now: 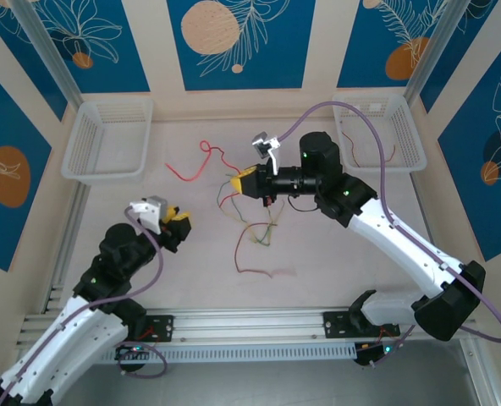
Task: Untangle the cables
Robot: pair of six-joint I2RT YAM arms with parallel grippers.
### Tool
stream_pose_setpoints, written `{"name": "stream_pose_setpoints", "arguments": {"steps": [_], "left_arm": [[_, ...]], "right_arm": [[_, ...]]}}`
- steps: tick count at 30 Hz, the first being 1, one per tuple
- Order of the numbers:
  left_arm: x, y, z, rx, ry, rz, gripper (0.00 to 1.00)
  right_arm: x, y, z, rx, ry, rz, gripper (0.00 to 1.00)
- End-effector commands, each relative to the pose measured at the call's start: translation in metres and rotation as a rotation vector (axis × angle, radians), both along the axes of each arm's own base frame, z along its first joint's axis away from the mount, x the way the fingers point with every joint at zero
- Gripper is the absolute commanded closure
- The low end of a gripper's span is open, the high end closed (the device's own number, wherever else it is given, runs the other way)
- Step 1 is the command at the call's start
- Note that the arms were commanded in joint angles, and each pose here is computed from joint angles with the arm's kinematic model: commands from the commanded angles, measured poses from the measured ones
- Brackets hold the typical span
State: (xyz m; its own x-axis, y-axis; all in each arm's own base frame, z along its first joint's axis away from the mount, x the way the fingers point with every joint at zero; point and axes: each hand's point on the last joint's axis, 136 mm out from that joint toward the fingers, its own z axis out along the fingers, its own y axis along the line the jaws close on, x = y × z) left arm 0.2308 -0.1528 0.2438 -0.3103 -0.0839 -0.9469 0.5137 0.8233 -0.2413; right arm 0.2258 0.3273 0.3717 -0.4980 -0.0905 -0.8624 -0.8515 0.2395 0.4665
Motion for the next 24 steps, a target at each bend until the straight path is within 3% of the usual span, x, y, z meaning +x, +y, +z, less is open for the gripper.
{"name": "stream_pose_setpoints", "arguments": {"steps": [1, 5, 12, 24], "left_arm": [[0.002, -0.017, 0.015, -0.016, -0.029, -0.086, 0.57], [0.002, -0.043, 0.007, -0.035, 0.005, -0.22, 0.46], [0.014, -0.07, -0.063, 0.098, 0.274, -0.272, 0.35], [-0.008, -0.123, -0.153, 0.326, 0.372, -0.363, 0.22]], "right_arm": [[0.001, -0.001, -0.01, -0.01, 0.02, -0.005, 1.0], [0.01, -0.002, -0.029, -0.029, 0.054, -0.046, 1.0], [0.053, -0.048, -0.061, -0.035, 0.153, -0.263, 1.0], [0.077, -0.11, -0.097, -0.028, 0.24, -0.502, 1.0]]}}
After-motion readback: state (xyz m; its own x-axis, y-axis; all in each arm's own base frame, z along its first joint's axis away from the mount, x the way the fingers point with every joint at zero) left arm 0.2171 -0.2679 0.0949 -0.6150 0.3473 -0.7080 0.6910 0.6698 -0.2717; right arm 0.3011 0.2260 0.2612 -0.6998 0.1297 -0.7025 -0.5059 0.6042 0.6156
